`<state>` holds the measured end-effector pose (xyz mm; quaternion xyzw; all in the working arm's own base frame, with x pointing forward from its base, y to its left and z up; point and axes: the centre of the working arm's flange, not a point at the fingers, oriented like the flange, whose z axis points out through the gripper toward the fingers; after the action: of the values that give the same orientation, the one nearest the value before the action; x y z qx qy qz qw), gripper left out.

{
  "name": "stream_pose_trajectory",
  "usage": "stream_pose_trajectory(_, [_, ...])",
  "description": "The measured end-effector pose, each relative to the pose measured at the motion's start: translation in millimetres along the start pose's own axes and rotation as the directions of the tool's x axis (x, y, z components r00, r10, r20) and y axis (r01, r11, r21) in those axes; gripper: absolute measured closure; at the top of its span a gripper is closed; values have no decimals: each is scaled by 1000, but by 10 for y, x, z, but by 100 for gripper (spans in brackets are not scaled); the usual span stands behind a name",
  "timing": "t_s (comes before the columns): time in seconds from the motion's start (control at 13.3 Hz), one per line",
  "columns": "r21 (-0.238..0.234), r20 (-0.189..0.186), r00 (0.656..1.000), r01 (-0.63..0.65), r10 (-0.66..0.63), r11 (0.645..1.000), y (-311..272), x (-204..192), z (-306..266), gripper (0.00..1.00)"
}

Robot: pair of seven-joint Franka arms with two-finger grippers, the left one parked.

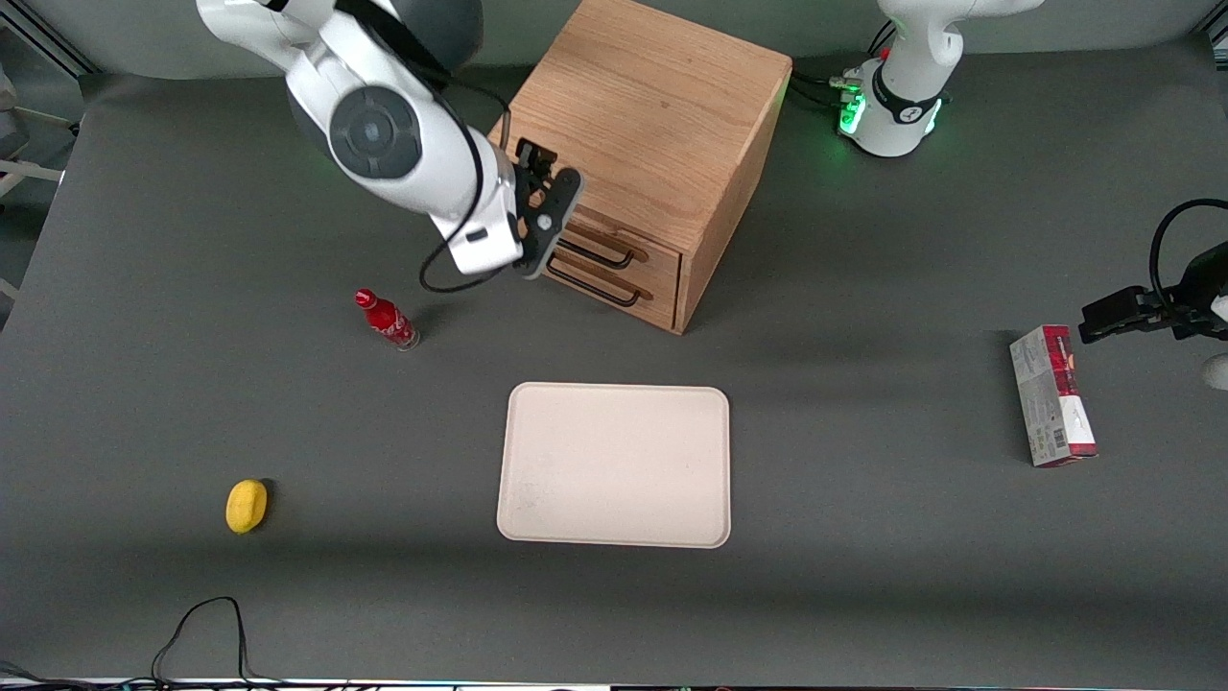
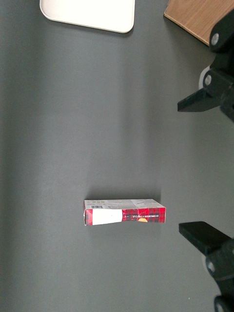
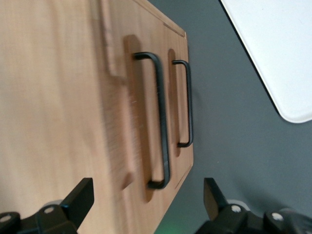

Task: Open upper drawer
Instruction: 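Move the right gripper toward the upper drawer's black handle of the cabinet, then hook the right gripper onto the upper drawer's black bar handle, then pull the handle with the right gripper, sliding the upper drawer outward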

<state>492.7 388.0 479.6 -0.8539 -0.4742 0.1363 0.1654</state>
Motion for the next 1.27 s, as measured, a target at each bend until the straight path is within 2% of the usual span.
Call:
stream_pose_trajectory(0.15, [17,-1,1000,7,-7,1000,162,96,214,0])
stream_pose_trajectory(0.3, [13,-8,1000,10,-10,1000,225,166,387,0])
stream_pose_trajectory(1.05, [-94,0,999,41,-41,995,361,262,852,0])
stream_pose_trajectory(1.27, [-142,-20,999,41,-45,989,532,301,717,0])
